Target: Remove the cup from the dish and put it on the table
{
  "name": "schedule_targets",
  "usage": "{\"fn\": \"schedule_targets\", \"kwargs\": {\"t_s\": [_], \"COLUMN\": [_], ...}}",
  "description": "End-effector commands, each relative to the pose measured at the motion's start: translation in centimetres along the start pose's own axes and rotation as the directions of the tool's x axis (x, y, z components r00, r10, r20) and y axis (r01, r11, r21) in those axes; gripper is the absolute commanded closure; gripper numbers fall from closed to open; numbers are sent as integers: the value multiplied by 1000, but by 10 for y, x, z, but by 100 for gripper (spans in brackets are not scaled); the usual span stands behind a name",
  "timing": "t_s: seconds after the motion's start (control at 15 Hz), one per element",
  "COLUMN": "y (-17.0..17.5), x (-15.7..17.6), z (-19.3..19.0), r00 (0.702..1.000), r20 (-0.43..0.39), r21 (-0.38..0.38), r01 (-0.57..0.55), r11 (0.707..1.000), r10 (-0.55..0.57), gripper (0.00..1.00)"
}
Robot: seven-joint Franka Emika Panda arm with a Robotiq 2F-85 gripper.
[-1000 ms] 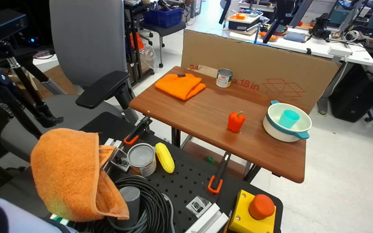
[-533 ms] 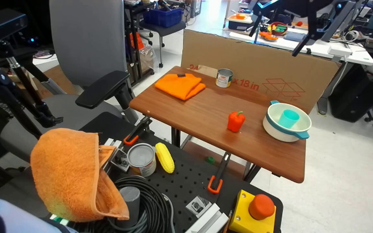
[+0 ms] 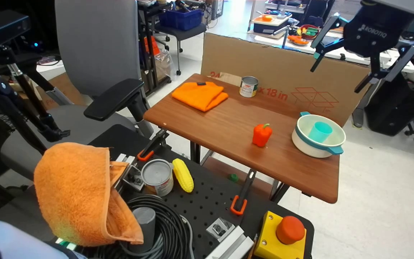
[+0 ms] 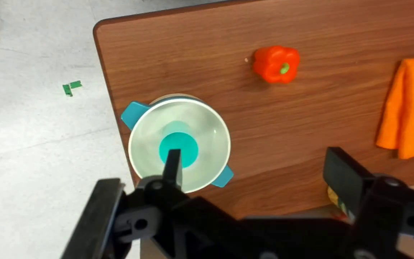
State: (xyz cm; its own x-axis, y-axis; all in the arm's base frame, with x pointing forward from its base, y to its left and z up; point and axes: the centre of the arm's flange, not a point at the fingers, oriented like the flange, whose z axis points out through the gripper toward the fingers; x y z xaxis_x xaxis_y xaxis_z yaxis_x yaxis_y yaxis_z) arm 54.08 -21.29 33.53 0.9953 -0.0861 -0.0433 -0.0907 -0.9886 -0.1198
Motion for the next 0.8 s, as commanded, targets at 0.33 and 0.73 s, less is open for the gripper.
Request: {"fn": "schedule_targets", "kwargs": {"t_s": [0.33,0.73], "y": [19,30], "x": [60,77], "z": [61,95], "r00": [997,994], "r20": [-17,6], "r21": [-59,-89], "r01": [-79,-108], "r11": [995,990], "r10": [78,109], "gripper": [0,0]}}
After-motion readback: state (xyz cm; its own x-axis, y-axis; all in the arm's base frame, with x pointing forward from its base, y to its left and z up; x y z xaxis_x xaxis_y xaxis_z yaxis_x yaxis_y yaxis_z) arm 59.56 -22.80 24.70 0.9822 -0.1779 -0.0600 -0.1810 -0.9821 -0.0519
